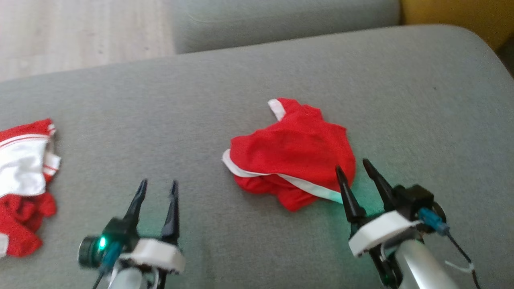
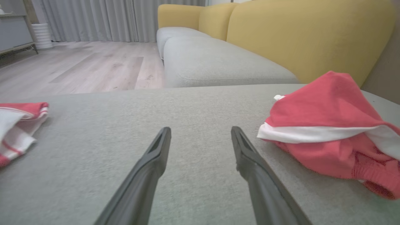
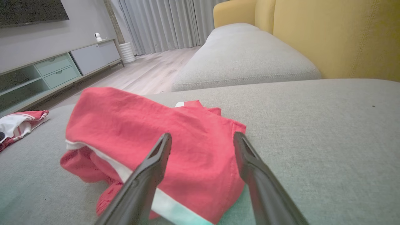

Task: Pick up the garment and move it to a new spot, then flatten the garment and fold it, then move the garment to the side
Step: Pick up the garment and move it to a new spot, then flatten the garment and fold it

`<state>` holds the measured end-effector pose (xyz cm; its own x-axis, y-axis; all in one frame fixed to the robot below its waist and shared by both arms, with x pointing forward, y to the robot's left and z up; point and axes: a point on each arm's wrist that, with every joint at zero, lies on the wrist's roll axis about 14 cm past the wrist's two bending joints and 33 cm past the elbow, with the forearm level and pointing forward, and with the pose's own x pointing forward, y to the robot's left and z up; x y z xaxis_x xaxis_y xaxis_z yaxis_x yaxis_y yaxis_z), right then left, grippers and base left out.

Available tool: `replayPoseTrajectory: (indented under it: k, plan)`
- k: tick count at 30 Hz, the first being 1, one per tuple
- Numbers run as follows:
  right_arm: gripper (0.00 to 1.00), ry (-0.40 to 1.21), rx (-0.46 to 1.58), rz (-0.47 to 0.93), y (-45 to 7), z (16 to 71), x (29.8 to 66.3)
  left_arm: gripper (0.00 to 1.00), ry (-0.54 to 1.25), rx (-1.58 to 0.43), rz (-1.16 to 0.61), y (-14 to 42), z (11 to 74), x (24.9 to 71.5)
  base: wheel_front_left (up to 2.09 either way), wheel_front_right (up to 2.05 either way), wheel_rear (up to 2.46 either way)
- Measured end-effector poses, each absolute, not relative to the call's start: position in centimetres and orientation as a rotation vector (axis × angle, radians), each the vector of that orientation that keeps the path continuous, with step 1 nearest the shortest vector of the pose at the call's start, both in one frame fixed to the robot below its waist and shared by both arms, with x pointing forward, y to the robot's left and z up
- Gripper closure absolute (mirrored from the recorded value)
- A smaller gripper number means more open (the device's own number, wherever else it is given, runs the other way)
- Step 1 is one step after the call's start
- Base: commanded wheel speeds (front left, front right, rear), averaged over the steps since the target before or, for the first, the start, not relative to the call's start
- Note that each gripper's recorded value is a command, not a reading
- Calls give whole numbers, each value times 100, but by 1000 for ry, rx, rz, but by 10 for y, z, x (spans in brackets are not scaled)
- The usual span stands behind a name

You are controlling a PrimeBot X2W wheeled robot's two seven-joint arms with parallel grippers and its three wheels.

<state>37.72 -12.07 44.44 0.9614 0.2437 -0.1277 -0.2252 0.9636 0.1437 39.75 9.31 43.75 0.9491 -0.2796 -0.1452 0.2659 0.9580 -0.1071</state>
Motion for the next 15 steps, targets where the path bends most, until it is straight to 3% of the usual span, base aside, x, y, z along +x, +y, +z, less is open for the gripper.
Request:
replayPoseTrajectory:
  k: [8, 15]
  plan:
    - [0, 142, 130, 257, -113, 446, 367, 0, 165, -117, -117, 143, 433, 356, 0, 0, 0]
    - [0, 154, 120, 248, -115, 441, 364, 0, 181, -110, -81, 156, 426, 336, 0, 0, 0]
